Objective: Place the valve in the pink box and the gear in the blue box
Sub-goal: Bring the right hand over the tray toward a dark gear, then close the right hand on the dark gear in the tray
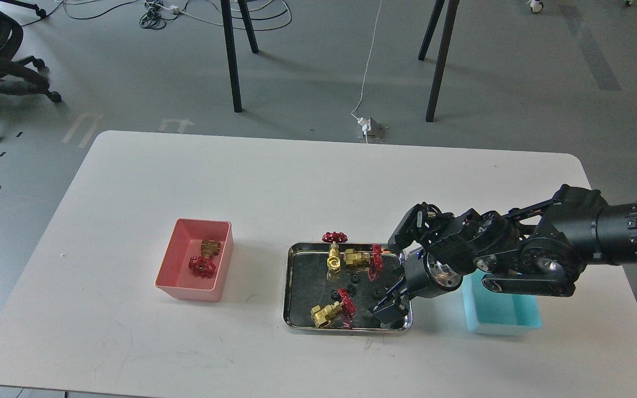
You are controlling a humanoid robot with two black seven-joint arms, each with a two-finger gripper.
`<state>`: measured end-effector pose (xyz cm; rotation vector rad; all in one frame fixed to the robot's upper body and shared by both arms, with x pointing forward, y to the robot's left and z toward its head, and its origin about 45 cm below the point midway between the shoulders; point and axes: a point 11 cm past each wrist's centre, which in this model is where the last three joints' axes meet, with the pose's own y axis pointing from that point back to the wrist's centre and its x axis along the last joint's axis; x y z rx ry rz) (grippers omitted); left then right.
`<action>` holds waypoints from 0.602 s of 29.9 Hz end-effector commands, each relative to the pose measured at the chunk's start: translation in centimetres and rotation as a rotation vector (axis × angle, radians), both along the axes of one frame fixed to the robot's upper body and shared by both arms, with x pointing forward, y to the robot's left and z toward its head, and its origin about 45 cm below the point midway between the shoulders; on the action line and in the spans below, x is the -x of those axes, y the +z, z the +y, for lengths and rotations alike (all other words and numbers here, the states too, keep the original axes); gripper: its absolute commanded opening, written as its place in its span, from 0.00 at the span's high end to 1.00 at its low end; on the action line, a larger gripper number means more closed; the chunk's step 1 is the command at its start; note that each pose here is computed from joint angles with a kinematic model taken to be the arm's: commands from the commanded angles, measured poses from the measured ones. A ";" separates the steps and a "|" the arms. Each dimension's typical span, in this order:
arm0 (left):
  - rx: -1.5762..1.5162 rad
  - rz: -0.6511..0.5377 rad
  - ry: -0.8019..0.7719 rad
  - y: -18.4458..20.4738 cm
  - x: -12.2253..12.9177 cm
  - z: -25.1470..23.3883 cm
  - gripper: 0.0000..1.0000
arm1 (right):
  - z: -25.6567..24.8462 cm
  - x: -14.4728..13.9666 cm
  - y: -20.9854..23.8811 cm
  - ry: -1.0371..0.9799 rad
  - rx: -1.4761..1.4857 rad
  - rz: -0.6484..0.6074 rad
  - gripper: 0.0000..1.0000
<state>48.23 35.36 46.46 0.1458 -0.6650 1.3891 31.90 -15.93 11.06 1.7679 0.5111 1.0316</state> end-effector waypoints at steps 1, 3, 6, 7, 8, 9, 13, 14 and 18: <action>0.008 -0.009 0.001 0.3 0.0 0.1 0.01 | 0.9 0.1 -0.5 0.018 -0.004 0.002 0.05; 0.008 -0.016 -0.001 0.7 0.0 0.0 0.01 | 1.2 0.3 -0.8 0.031 -0.003 0.008 0.06; 0.008 -0.024 -0.002 1.1 0.0 -0.1 0.01 | 1.8 0.7 -1.2 0.051 -0.005 0.021 0.08; 0.008 -0.024 -0.002 1.1 0.0 -0.1 0.01 | 1.8 0.5 -1.2 0.053 -0.004 0.019 0.10; 0.007 -0.027 -0.002 1.2 0.0 -0.1 0.01 | 1.9 0.4 -1.2 0.053 -0.007 0.018 0.11; 0.007 -0.028 0.001 1.3 0.0 0.0 0.01 | 1.9 0.5 -1.2 0.056 -0.008 0.022 0.13; 0.007 -0.038 0.002 1.7 0.0 -0.1 0.01 | 2.1 0.4 -1.1 0.071 -0.016 0.026 0.16; 0.010 -0.043 0.006 1.9 0.0 -0.1 0.01 | 2.0 0.2 -1.1 0.071 -0.013 0.021 0.16; 0.010 -0.046 0.011 1.9 0.0 0.0 0.01 | 1.2 0.1 -1.5 0.084 0.018 0.012 0.17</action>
